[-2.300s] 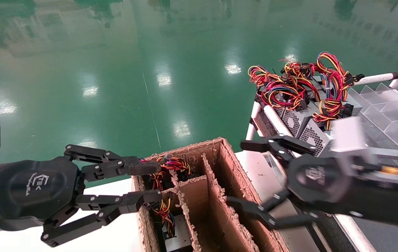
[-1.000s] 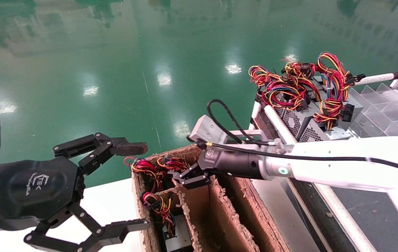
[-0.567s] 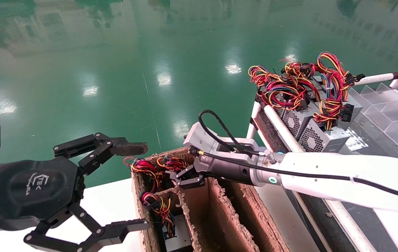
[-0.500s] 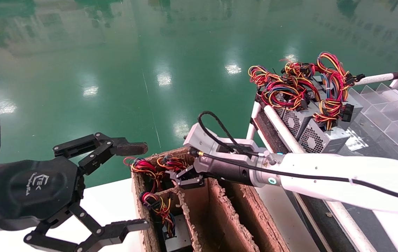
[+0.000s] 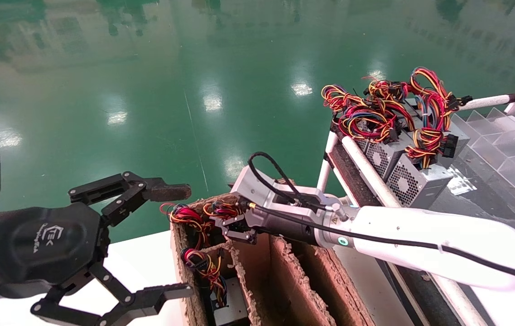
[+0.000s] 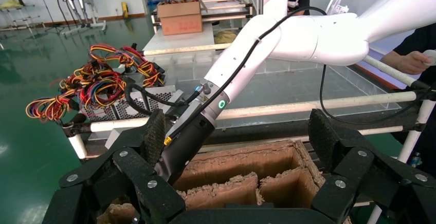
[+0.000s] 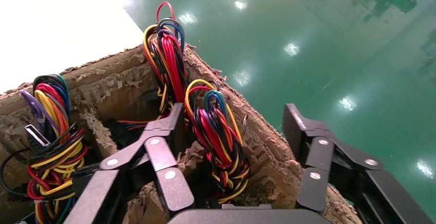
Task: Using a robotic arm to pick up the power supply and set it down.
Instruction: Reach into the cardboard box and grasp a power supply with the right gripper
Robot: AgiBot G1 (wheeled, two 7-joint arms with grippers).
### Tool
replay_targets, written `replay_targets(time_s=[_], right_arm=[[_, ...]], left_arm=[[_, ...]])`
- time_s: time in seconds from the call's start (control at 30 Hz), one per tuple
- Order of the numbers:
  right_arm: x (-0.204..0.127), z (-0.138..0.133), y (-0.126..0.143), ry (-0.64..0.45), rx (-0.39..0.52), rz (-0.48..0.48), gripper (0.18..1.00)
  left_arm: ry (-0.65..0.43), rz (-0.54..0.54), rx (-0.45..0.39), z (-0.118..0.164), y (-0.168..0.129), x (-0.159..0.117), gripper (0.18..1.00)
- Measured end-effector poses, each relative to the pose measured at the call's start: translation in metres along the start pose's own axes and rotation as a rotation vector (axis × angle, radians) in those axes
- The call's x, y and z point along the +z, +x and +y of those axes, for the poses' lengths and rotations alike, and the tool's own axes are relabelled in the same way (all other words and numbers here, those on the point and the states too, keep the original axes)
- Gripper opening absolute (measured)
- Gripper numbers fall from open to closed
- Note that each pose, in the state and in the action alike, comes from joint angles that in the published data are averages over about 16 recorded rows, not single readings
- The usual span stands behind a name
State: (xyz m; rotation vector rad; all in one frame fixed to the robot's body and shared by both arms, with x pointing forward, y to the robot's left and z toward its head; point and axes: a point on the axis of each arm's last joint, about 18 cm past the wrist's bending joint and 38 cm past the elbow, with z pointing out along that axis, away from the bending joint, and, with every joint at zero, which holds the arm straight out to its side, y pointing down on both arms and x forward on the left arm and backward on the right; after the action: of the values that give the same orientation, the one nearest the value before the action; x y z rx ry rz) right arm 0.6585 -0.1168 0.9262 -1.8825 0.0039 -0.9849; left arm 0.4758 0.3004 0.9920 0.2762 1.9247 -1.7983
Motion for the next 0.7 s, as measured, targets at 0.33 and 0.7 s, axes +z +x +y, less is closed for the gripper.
replay_targets(time_s=[0.33,0.7], right_arm=[[0.0025,0.0053,-0.0059,-0.004,-0.007,-0.002,0.556],[0.0021,0.0087,-0.007,0.008,-0.012,0.014,0.344]], left_arm=[[0.0,0.0,0.0,0.0,0.0,0.0,1.001],[0.0,0.0,0.0,0.0,0.0,0.0,1.001]])
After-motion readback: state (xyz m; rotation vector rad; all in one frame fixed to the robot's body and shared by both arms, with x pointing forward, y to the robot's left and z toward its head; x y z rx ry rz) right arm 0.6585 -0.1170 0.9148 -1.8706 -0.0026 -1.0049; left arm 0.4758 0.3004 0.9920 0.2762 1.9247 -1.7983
